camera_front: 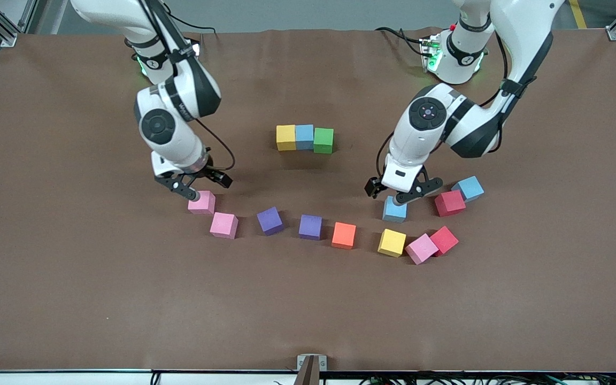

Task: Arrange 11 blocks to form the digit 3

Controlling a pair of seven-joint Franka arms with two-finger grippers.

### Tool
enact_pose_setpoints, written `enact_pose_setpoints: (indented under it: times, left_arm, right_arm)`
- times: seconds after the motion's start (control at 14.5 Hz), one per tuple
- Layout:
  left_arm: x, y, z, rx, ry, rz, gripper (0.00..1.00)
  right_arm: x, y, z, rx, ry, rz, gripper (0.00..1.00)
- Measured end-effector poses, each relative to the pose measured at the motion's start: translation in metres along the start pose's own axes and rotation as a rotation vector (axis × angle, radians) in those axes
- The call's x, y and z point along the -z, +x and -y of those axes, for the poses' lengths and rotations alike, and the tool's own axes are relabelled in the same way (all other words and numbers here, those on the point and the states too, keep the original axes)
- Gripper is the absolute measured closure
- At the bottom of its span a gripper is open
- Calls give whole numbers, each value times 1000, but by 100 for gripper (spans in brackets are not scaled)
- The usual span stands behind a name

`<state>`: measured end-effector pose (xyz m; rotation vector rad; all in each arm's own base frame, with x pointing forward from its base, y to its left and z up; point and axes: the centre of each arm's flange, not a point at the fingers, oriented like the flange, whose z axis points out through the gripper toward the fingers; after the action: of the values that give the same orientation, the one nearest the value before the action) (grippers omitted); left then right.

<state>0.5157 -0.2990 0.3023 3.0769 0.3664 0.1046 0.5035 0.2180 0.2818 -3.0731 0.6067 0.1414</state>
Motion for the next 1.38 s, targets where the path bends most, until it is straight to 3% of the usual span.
enact_pose_setpoints:
  times: [0.21, 0.41, 0.83, 1.38]
  left_arm:
    - [-10, 5, 9, -276, 4, 19, 0]
    - [-28, 14, 21, -423, 25, 29, 0]
    - [-71, 27, 28, -495, 31, 64, 0]
    - [-91, 33, 25, -504, 17, 83, 0]
  right_arm:
    - [-3, 14, -13, 134, 24, -33, 0]
    - [-19, 14, -17, 206, 40, -70, 0]
    - [-57, 27, -26, 253, 36, -100, 2]
    - [-78, 42, -38, 237, 29, -119, 3]
